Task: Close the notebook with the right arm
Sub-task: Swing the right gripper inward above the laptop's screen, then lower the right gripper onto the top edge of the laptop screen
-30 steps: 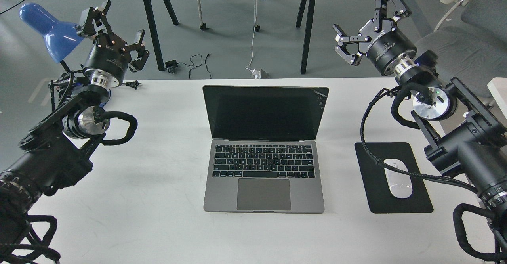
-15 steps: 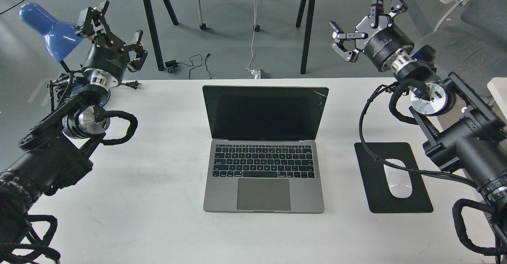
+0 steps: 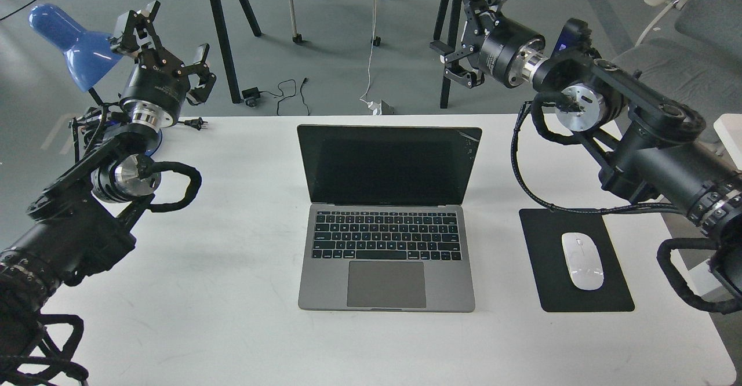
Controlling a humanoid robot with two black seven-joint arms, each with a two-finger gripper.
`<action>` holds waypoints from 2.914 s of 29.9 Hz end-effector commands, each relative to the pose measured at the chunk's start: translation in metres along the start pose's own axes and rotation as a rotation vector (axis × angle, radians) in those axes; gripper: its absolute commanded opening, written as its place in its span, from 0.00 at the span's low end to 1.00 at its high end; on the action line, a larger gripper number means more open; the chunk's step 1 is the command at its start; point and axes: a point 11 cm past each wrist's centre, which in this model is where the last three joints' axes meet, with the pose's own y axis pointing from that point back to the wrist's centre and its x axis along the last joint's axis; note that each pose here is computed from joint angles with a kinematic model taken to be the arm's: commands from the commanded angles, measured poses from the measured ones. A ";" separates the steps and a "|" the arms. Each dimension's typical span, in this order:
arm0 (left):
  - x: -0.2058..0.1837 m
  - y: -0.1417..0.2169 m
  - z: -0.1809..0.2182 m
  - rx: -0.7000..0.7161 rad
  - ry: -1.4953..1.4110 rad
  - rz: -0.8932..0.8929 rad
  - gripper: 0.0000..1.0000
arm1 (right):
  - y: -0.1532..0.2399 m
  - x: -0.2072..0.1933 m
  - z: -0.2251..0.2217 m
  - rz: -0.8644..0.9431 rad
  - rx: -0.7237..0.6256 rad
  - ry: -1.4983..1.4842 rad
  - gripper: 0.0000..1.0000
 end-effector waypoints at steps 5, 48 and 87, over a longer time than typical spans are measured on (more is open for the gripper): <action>0.001 0.001 -0.001 0.001 0.000 0.002 1.00 | -0.010 -0.016 0.008 -0.037 -0.077 0.111 1.00; 0.000 0.000 0.000 0.000 0.001 -0.001 1.00 | -0.010 -0.043 0.062 -0.204 -0.319 0.433 1.00; 0.001 0.000 -0.001 0.001 0.000 0.002 1.00 | 0.035 -0.116 0.134 -0.568 -0.498 0.452 1.00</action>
